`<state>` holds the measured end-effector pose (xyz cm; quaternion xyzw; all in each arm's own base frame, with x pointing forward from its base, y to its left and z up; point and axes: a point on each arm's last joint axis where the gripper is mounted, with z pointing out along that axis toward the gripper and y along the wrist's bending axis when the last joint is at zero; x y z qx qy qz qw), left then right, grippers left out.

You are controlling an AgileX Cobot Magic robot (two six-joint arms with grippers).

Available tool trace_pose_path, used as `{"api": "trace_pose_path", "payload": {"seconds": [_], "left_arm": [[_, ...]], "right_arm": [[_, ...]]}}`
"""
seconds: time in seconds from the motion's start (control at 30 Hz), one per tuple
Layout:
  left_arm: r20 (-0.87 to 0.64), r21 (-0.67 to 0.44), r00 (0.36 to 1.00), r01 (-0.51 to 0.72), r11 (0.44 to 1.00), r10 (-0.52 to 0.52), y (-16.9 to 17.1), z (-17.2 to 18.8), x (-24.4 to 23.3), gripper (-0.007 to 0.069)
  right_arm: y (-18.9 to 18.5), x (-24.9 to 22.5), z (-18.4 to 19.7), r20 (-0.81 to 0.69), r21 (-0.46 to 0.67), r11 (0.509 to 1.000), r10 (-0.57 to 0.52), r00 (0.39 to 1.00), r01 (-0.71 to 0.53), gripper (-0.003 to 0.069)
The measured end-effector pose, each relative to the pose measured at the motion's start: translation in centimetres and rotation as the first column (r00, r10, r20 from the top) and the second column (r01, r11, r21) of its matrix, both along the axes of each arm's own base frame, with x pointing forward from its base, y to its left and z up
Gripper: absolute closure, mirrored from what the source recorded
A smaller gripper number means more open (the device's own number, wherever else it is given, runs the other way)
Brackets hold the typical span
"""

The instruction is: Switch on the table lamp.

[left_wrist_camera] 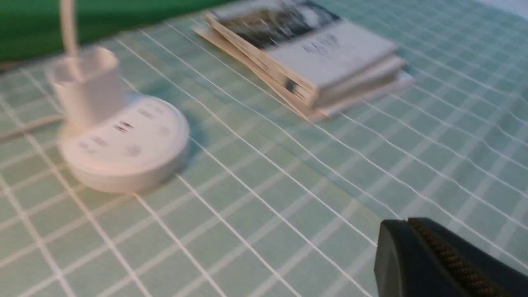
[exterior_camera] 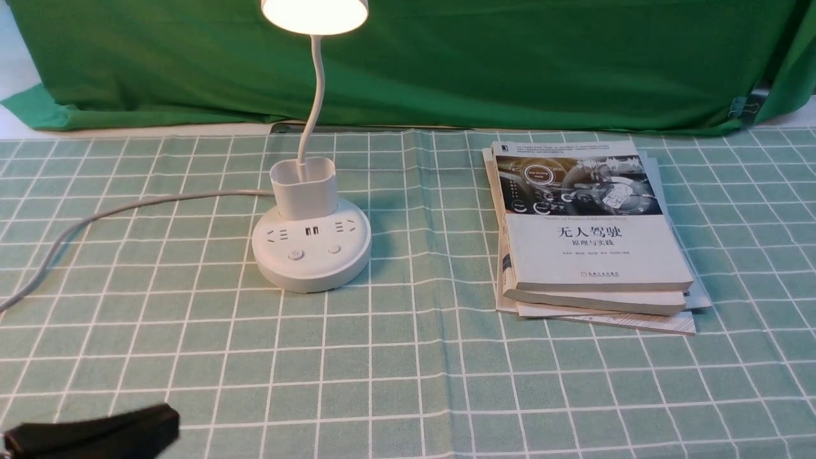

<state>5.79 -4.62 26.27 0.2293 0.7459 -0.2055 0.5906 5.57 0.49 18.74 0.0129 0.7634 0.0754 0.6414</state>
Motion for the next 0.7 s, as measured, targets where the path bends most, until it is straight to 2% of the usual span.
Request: {"api": "trace_pose_path", "payload": {"seconds": [0.07, 0.17, 0.3, 0.33, 0.43, 0.57, 0.7], "left_arm": [[0.1, -0.053, 0.986, -0.126, 0.991, 0.131, 1.1, -0.6, 0.1, 0.0604], [0.219, -0.12, 0.929, -0.278, 0.953, 0.298, 2.5, -1.2, -0.3, 0.0604], [0.3, -0.145, 0.846, -0.416, 0.898, 0.441, 3.6, -1.9, -0.8, 0.0604], [0.299, -0.145, 0.843, -0.423, 0.895, 0.447, 3.6, -2.1, -0.8, 0.0604], [0.246, -0.178, 0.795, -0.525, 0.832, 0.555, 4.3, -3.2, -0.5, 0.0604], [0.147, -0.247, 0.773, -0.576, 0.78, 0.617, 4.7, -4.7, -0.2, 0.0604], [0.117, -0.239, 0.774, -0.586, 0.774, 0.622, 4.7, -5.7, -0.1, 0.0604]], "right_arm": [[0.0, 0.0, 0.0, 0.0, 0.0, 1.0, 0.0, 1.0, 0.0, 0.0421], [0.0, 0.0, 0.0, 0.0, 0.0, 1.0, 0.0, 1.0, 0.0, 0.0421], [0.0, 0.0, 0.0, 0.0, 0.0, 1.0, 0.0, 1.0, 0.0, 0.0421], [0.0, 0.0, 0.0, 0.0, 0.0, 1.0, 0.0, 1.0, 0.0, 0.0421], [0.0, 0.0, 0.0, 0.0, 0.0, 1.0, 0.0, 1.0, 0.0, 0.0421], [0.0, 0.0, 0.0, 0.0, 0.0, 1.0, 0.0, 1.0, 0.0, 0.0421], [0.0, 0.0, 0.0, 0.0, 0.0, 1.0, 0.0, 1.0, 0.0, 0.0421]]}}
